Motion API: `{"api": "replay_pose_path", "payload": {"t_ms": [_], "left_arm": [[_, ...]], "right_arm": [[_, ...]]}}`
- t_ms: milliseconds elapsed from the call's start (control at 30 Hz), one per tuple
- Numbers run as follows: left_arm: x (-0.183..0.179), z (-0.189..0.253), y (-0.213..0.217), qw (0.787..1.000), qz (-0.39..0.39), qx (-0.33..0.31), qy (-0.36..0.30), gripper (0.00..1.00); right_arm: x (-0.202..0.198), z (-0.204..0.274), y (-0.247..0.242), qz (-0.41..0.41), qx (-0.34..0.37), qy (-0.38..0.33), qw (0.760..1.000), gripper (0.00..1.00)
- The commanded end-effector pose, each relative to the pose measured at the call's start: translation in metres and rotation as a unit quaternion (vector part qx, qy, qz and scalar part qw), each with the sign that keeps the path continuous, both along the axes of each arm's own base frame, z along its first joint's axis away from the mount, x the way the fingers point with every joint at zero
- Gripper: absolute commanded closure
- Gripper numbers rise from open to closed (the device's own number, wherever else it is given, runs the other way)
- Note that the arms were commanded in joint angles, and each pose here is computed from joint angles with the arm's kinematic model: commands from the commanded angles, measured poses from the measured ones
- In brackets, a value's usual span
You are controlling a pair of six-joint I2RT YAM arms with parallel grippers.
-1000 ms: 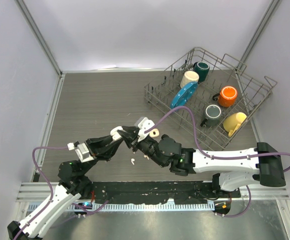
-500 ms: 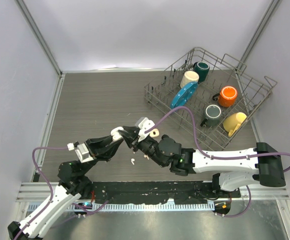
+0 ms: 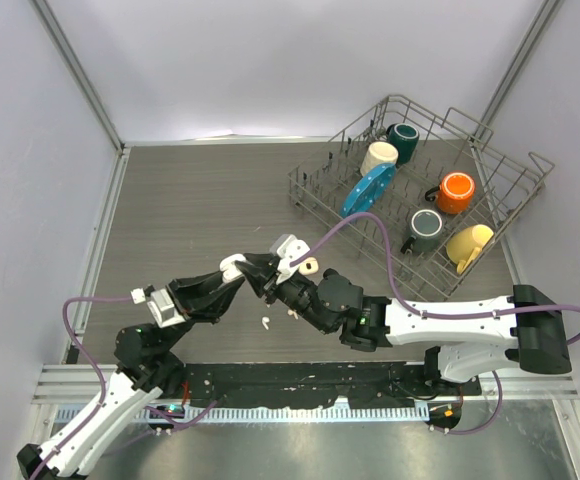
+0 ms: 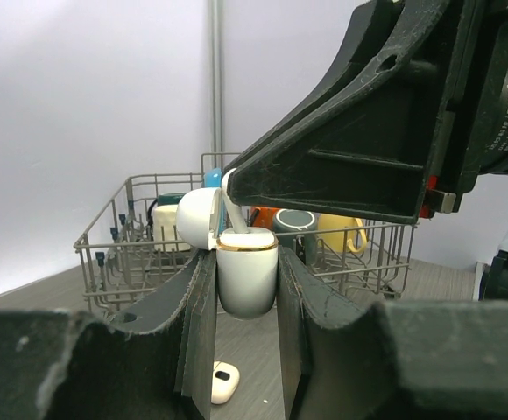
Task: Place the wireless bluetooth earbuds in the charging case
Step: Place the earbud in the charging case.
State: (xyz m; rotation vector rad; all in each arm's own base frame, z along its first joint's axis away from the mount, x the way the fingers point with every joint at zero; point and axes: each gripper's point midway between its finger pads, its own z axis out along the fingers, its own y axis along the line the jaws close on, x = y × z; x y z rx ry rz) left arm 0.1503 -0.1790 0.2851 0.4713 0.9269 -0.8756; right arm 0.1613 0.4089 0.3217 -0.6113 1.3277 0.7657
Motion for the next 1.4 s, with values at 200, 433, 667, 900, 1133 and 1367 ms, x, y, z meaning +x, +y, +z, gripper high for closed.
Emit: {"api": "replay_pose_path", "payload": {"t_ms": [200,433,667,900,1133,1367], "left_arm": [[0.000,0.024,0.018,0.998,0.033,-0.055,-0.026,1.00],[0.001,0.023,0.019,0.997,0.035,-0.057,-0.024,1.00],[0.000,0.022,0.016,0.998,0.027,-0.053,-0.024,1.00],[0.000,0.021,0.013,0.998,0.022,-0.049,-0.024,1.00],[0.000,0.021,0.014,0.998,0.025,-0.049,-0.023,1.00],[0.001,0.021,0.015,0.998,0.028,-0.049,-0.025,1.00]], "right_arm": [[-0.006,-0.004,-0.001,0.015,0.000,0.013,1.000,0.86],[-0.005,-0.002,-0.001,0.011,0.007,0.019,1.000,0.78],[-0.002,0.005,-0.001,0.000,0.014,0.028,1.000,0.49],[0.010,0.024,-0.005,-0.025,0.035,0.070,0.997,0.26],[0.033,0.046,-0.025,0.022,0.113,0.167,0.979,0.24],[0.024,0.051,-0.036,0.083,0.132,0.217,0.964,0.23]]}}
